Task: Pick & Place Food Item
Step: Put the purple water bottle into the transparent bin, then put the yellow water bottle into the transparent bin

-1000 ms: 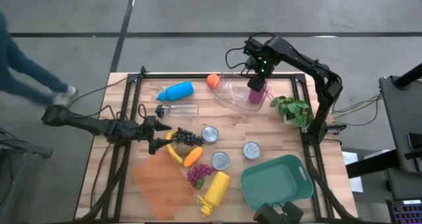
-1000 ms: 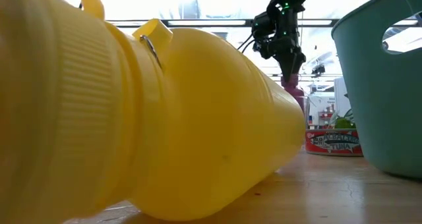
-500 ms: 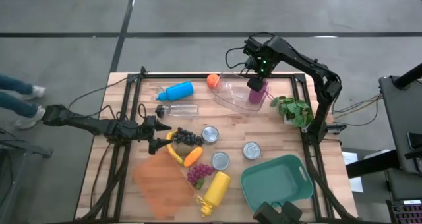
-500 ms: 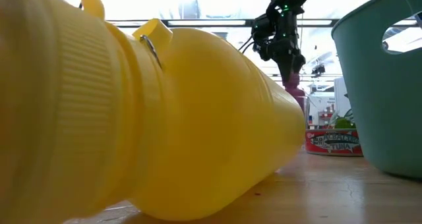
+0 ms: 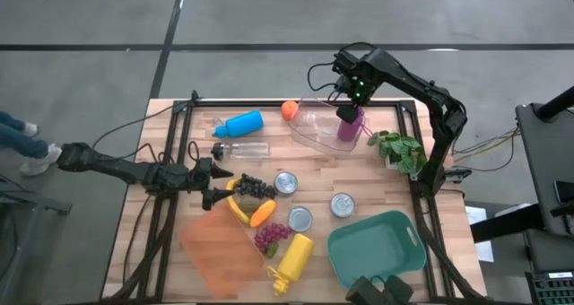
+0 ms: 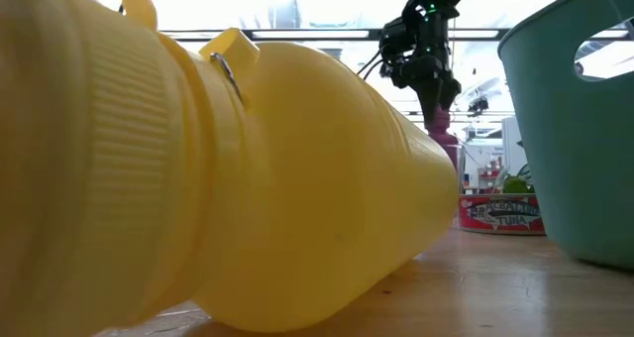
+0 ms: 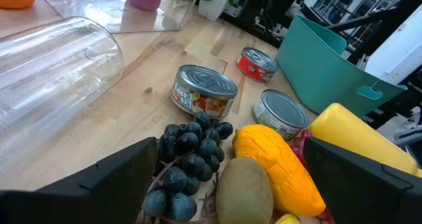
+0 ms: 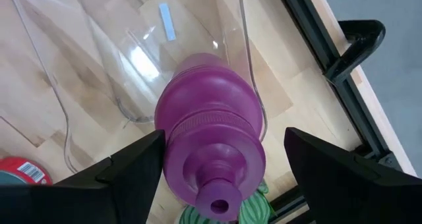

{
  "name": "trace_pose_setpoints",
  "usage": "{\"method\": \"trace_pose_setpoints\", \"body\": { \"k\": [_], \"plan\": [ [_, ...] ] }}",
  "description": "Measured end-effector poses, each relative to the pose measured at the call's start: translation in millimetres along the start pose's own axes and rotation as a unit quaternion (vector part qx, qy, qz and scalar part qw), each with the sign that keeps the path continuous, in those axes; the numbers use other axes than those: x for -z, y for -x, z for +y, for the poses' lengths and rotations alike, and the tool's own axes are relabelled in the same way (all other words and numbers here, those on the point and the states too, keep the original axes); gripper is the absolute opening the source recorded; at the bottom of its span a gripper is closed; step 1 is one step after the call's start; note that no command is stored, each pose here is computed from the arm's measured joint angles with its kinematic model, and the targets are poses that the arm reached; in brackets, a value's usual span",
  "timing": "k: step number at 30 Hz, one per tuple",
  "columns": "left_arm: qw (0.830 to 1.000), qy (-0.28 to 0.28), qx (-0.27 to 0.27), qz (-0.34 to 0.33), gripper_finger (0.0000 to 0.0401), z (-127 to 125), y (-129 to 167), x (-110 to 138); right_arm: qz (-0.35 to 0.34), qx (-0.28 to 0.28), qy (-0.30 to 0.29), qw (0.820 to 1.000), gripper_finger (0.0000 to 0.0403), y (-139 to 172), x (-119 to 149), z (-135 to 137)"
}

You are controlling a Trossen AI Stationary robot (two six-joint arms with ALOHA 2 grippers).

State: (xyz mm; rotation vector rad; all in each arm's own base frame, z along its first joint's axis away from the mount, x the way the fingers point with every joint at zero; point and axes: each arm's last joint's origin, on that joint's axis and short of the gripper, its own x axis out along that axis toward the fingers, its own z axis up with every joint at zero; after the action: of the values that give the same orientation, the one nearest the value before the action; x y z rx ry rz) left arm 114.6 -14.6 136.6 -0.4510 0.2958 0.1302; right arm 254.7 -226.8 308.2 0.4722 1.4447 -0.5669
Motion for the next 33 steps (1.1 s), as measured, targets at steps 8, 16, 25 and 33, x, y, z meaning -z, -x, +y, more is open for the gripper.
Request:
{"method": "trace_pose_setpoints", "body": {
  "k": [8,16,25,33],
  "plan": [
    [1.000,0.000,0.000,0.000,0.0384,0.0,0.0,0.0,-0.004,-0.012,0.008,1.000,0.0313,1.7,0.1,0.8],
    [1.000,0.000,0.000,0.000,0.0384,0.0,0.0,0.0,-0.010,-0.016,0.013,1.000,0.0321,6.0,0.3,1.5],
    [1.000,0.000,0.000,0.000,0.0384,0.0,0.0,0.0,-0.009,-0.016,0.003,1.000,0.0321,5.3,0.4,2.0],
    [1.000,0.000,0.000,0.000,0.0384,0.0,0.0,0.0,-0.022,-0.016,-0.022,0.999,0.0321,13.2,0.9,1.9]
  ]
}}
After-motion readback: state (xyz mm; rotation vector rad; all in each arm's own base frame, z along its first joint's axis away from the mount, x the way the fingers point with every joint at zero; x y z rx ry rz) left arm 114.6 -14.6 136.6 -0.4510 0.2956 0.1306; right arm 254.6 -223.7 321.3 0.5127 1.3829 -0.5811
